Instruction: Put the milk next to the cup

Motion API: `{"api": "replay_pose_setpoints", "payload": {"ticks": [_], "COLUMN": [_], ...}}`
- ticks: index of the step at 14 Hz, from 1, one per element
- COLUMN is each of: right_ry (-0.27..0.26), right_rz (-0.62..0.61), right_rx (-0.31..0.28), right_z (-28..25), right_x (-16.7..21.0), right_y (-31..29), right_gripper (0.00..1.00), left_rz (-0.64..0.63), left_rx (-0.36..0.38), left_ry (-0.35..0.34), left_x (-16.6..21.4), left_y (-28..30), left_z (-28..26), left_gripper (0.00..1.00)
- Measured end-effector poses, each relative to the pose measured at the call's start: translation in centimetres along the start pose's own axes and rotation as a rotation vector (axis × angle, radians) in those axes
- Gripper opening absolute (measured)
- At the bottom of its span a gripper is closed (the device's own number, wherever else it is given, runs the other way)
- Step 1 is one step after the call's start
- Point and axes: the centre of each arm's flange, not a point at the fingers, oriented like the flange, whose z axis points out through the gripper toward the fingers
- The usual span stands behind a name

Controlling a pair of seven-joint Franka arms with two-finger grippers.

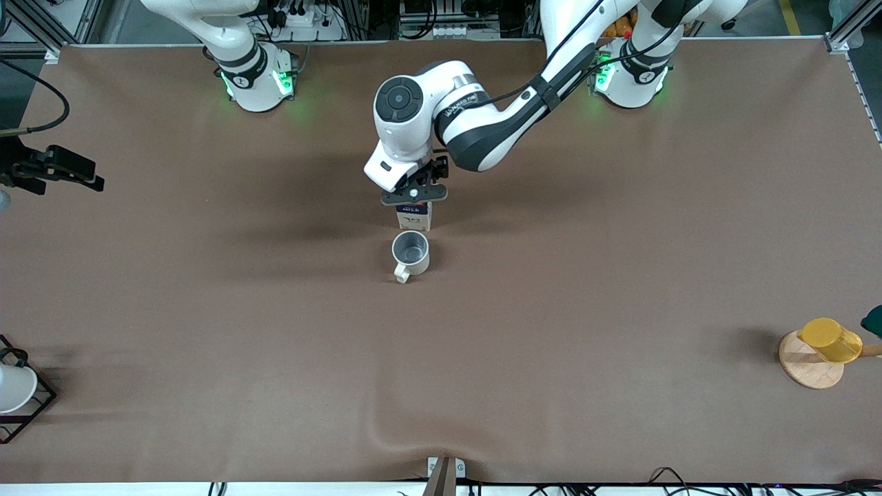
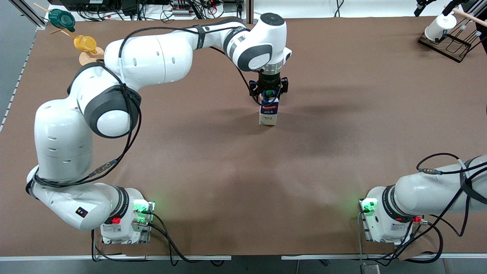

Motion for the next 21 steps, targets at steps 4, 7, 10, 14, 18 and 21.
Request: {"api": "replay_pose_setpoints", "payload": {"ticks": [4, 7, 10, 14, 18, 21], "right_ry": [-0.01, -0.01, -0.01, -0.003, 0.015, 0.015], "right_rz": [-0.034, -0.042, -0.042, -0.042, -0.038, -0.039], "right_rx": [-0.016, -0.028, -0.031, -0.035, -0.038, -0.038], "right_z": [0.4, 0.4, 0.4, 0.1, -0.7, -0.7], "right_x": [0.4, 0.4, 0.4, 0.5, 0.4, 0.4], "right_y": [-1.8, -2.3, -2.3, -2.2, -2.0, -2.1], "right_gripper": [1.0, 1.0, 1.0, 1.0, 1.0, 1.0], "left_rz": [-0.064, -0.153, -0.281, -0.316, -0.227, -0.147], "left_rx": [-0.06, -0.123, -0.164, -0.106, -0.018, 0.02], "left_ry": [0.045, 0.115, 0.216, 0.285, 0.274, 0.278], "left_x": [1.5, 4.4, 8.6, 11.6, 15.4, 16.2], "left_y": [-0.5, -4.4, -12.8, -24.1, -34.5, -39.7], "left_z": [-4.5, -12.7, -22.9, -30.4, -32.4, -33.6], "left_gripper": [1.0, 1.0, 1.0, 1.0, 1.0, 1.0]}}
